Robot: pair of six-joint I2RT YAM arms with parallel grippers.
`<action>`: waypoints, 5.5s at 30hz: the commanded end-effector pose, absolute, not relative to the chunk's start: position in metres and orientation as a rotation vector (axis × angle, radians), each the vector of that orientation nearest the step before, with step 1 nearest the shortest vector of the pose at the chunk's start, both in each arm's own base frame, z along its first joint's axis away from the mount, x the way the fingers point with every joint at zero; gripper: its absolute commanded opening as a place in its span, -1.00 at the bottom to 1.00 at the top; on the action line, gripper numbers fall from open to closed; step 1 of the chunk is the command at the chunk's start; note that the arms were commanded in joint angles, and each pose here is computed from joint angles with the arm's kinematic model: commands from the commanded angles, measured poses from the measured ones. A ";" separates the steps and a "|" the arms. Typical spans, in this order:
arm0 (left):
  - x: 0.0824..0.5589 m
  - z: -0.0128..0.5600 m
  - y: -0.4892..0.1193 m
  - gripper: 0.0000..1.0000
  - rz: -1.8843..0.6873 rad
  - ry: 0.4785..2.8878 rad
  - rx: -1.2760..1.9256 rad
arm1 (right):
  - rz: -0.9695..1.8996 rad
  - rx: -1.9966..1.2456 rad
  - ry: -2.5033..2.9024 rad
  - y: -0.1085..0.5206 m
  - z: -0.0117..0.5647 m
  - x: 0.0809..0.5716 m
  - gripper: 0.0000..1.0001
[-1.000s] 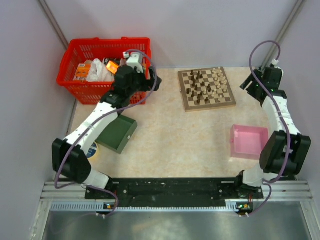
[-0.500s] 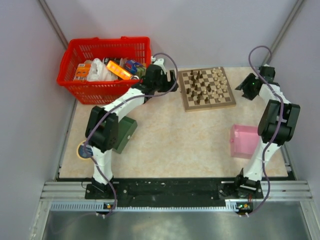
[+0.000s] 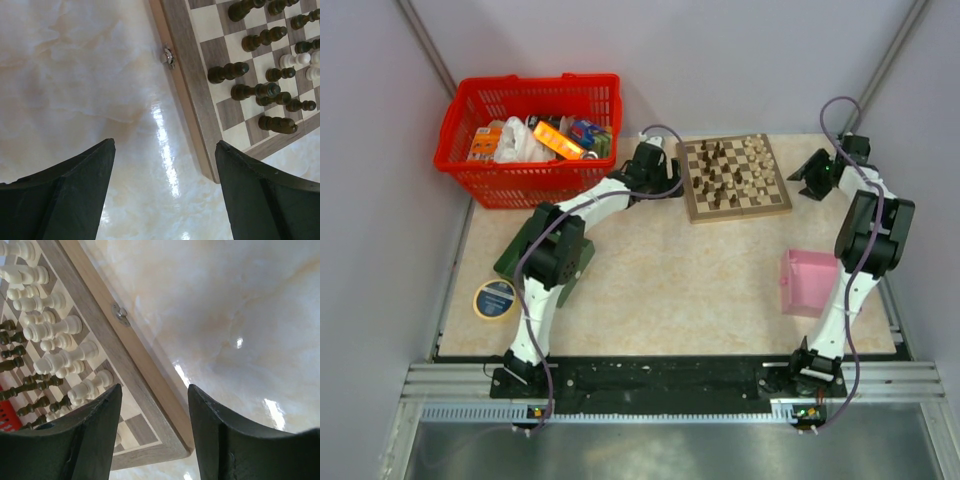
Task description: Set up the chess pieces on the board
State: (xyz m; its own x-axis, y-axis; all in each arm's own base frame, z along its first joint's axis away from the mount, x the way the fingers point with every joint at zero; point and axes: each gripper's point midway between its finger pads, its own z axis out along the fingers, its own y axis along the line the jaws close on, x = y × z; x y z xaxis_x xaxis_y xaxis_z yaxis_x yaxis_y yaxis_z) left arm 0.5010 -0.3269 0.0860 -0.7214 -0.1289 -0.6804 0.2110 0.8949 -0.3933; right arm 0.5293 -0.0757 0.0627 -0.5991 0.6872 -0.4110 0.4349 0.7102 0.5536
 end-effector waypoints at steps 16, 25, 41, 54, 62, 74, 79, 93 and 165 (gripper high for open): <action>0.549 0.088 -0.240 0.72 -0.375 2.224 -0.229 | 0.633 0.761 2.316 -0.067 0.059 0.533 0.13; 0.551 0.093 -0.177 0.72 -0.257 2.206 -0.336 | 0.643 0.751 2.333 -0.063 0.055 0.526 0.14; 0.558 0.103 -0.141 0.73 -0.289 2.203 -0.341 | 0.670 0.743 2.335 -0.059 0.058 0.522 0.15; 0.538 0.124 -0.273 0.74 -0.690 2.153 -0.089 | 0.678 0.740 2.336 -0.061 0.053 0.531 0.15; 0.519 0.114 -0.311 0.70 -0.849 2.166 -0.089 | 0.672 0.733 2.348 -0.060 0.051 0.528 0.11; 0.508 0.071 -0.353 0.58 -0.964 2.253 -0.155 | 0.686 0.737 2.368 -0.057 0.044 0.520 0.08; 0.505 0.067 -0.367 0.54 -1.007 2.256 -0.123 | 0.699 0.734 2.378 -0.055 0.040 0.517 0.04; 0.494 0.049 -0.384 0.00 -1.039 2.307 -0.123 | 0.727 0.742 2.404 -0.049 0.031 0.507 -0.06; 0.335 0.041 -0.310 -0.59 -0.953 2.495 0.059 | 0.976 0.390 2.607 0.142 0.027 0.328 -0.26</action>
